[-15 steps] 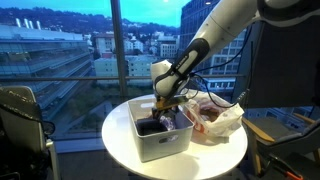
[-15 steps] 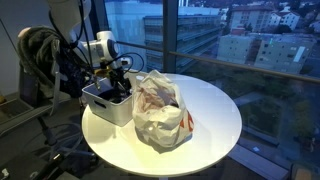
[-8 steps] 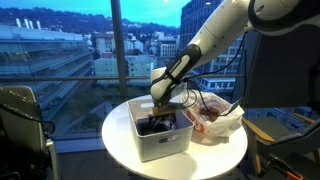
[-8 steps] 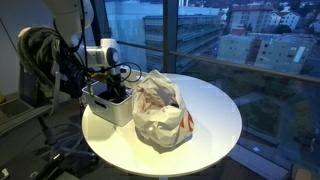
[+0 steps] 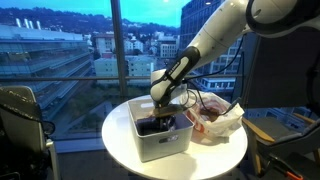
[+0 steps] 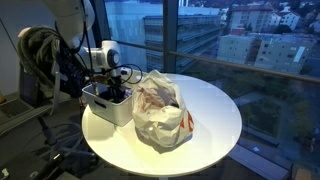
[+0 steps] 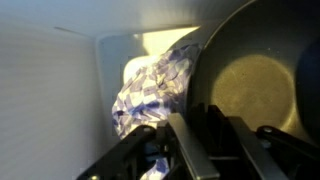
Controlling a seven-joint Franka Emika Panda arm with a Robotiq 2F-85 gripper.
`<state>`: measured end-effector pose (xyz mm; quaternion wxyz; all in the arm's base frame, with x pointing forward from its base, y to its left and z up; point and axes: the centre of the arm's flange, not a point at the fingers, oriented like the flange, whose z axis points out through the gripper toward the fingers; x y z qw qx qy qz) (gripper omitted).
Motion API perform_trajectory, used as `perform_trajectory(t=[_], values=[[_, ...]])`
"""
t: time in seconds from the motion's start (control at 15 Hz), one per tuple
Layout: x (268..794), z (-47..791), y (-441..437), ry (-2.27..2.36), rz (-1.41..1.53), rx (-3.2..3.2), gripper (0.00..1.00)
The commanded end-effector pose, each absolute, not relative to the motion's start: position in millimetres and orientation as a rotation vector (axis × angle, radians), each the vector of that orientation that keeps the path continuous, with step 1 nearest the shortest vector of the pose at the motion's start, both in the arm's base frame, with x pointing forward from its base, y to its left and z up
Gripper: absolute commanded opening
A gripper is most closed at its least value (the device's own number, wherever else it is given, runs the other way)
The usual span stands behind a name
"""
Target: Remove the objects from the storage container and put them in the plastic bag.
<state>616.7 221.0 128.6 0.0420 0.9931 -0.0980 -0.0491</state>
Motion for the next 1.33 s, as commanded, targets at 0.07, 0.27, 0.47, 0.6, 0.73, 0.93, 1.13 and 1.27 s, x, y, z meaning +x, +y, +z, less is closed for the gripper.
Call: perform_trajectory(t=[0.07,0.27,0.47,0.6,0.73,0.93,1.13,1.27], values=[[619,150,227,-0.331,-0.239,2.996,0.05],[616,166,235,-0.337,-0.267,2.885,0.06],[618,186,242,-0.306,-0.143,2.749,0.06],[621,204,250,-0.332,-0.060,2.672,0.07],[625,227,260,-0.353,0.020,2.618,0.07],[628,274,270,-0.379,0.155,2.549,0.06],[629,328,253,-0.440,0.262,2.423,0.07],[623,361,226,-0.502,0.265,2.309,0.07]])
